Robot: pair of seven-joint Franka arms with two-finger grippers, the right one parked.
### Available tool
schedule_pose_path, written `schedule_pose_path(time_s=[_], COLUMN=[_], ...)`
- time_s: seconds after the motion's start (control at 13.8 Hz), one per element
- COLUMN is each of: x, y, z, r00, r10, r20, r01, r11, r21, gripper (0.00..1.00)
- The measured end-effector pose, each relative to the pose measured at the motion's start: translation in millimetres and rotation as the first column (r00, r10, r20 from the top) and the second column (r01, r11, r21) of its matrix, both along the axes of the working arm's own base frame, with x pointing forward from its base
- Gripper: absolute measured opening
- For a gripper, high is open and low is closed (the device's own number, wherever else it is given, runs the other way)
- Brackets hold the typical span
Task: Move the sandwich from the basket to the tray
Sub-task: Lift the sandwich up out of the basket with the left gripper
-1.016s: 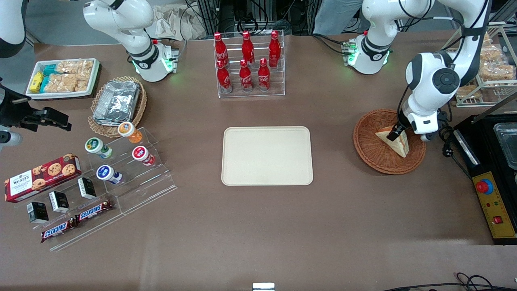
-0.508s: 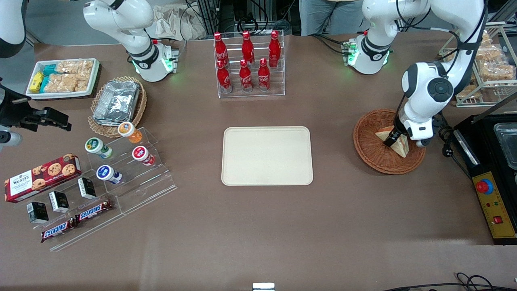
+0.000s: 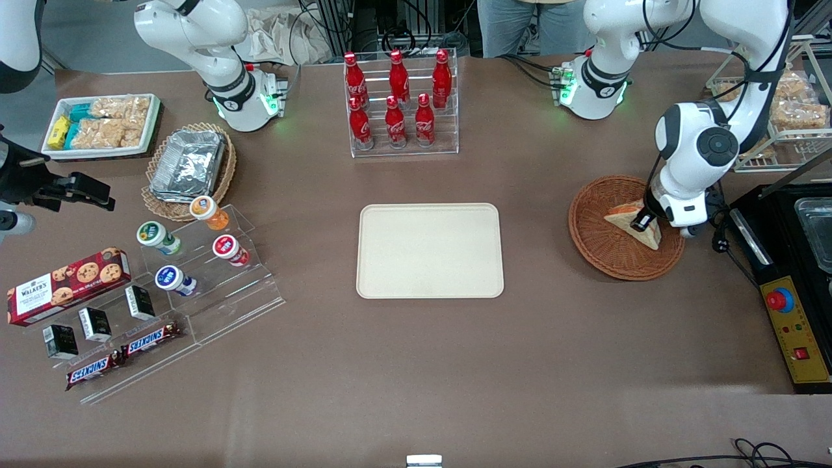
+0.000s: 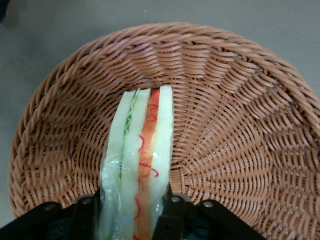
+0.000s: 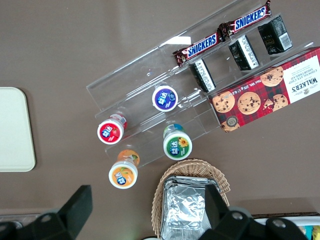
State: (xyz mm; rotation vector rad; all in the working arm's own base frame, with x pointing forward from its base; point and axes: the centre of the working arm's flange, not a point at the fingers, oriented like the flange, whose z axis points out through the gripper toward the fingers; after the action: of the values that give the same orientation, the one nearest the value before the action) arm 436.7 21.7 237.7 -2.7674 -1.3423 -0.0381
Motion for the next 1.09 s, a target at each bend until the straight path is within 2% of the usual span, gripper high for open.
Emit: schedule_pose_path(time_s=[0.22, 0.29, 0.51, 0.65, 0.8, 0.87, 1.09], x=[9, 12, 20, 26, 33, 36, 41], y=[-6, -13, -51, -76, -95, -100, -131], z=[25, 44, 121, 180, 234, 255, 291], r00=[1.0, 1.0, 0.991, 0.972, 0.947, 0.938, 0.921], r10=[-0.015, -0.03, -0.111, -0.183, -0.253, -0.281, -0.356], r20=[0.025, 0.009, -0.08, -0.147, -0.2, -0.204, -0.16], r01=[0.015, 0.029, 0.118, 0.201, 0.276, 0.301, 0.357], r11=[1.0, 0.999, 0.989, 0.972, 0.956, 0.951, 0.934], r21=[0.014, 0.028, 0.093, 0.119, 0.097, 0.074, -0.019], gripper=[0.37, 0.37, 0.25, 0.25, 0.25, 0.25, 0.25])
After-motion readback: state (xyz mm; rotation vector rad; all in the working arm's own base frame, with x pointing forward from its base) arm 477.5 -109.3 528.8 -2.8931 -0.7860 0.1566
